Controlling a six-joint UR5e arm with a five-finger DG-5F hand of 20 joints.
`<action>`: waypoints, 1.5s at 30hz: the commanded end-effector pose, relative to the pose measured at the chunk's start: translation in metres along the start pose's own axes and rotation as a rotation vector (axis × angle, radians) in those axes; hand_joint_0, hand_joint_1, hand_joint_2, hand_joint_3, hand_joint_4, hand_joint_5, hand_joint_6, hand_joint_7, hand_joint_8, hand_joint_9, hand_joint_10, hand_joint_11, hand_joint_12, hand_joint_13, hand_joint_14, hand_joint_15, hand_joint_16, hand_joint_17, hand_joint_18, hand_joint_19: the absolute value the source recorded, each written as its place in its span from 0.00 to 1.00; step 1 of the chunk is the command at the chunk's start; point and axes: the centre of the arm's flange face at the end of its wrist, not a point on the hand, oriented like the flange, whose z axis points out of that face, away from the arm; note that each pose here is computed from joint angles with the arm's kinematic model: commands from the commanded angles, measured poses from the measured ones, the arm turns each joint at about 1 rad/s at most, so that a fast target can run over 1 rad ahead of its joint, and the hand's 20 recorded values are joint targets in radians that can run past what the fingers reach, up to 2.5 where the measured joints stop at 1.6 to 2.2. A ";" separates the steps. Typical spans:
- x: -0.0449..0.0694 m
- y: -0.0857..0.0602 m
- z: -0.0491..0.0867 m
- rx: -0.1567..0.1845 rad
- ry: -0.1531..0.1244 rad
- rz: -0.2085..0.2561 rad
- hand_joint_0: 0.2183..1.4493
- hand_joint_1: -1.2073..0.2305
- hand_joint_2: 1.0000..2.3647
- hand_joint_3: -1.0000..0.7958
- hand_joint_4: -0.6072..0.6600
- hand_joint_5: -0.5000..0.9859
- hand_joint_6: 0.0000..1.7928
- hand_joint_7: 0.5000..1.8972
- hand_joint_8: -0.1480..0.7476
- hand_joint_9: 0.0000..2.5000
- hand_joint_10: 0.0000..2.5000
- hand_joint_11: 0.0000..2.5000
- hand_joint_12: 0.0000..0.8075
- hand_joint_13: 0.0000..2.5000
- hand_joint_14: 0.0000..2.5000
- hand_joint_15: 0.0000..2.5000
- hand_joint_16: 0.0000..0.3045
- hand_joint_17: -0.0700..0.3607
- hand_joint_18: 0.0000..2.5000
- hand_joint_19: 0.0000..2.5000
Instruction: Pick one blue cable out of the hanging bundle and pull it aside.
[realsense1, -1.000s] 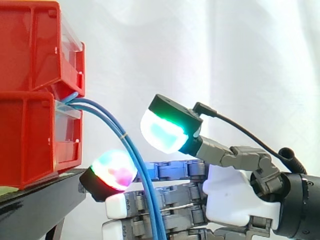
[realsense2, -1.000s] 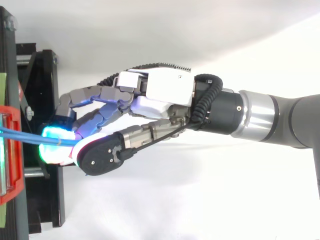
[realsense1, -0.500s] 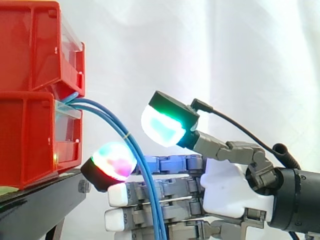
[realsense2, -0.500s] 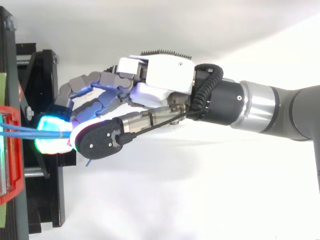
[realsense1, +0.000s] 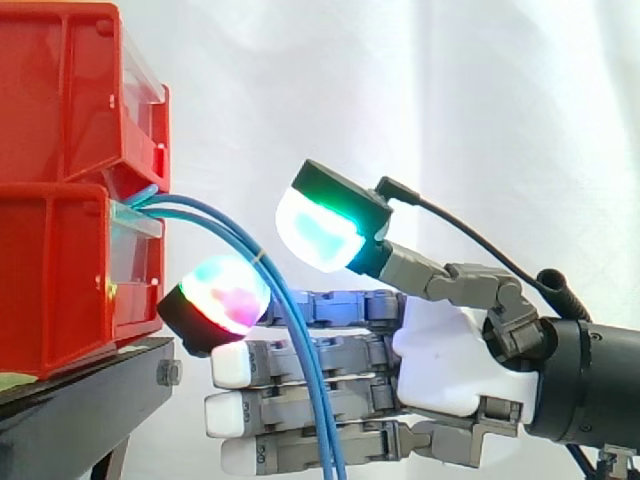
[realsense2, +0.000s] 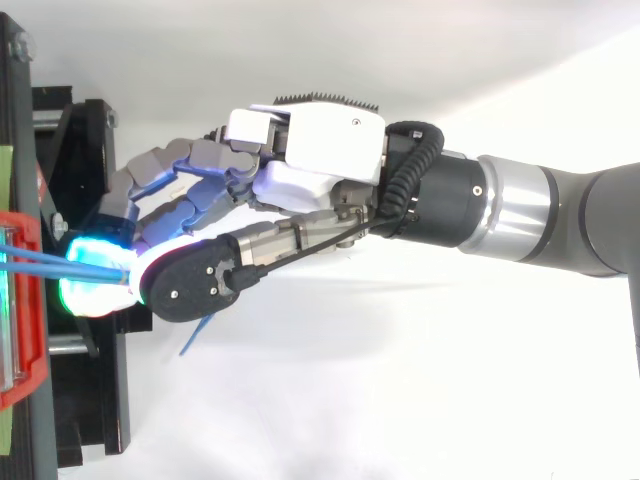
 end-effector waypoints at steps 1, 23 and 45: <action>0.001 -0.001 0.000 0.002 0.001 -0.012 0.30 0.40 0.01 0.34 0.63 0.23 0.48 0.18 0.47 0.31 0.01 0.16 0.37 0.29 0.01 0.16 0.14 0.39 0.22 0.15; -0.008 -0.007 -0.007 0.056 -0.010 -0.056 0.32 0.34 0.02 0.47 0.51 0.23 0.54 0.16 0.47 0.36 0.01 0.21 0.36 0.33 0.01 0.19 0.15 0.40 0.24 0.17; -0.023 0.031 -0.008 0.079 -0.031 -0.095 0.31 0.36 0.01 0.44 0.54 0.24 0.53 0.20 0.48 0.39 0.01 0.21 0.36 0.34 0.01 0.20 0.15 0.40 0.25 0.17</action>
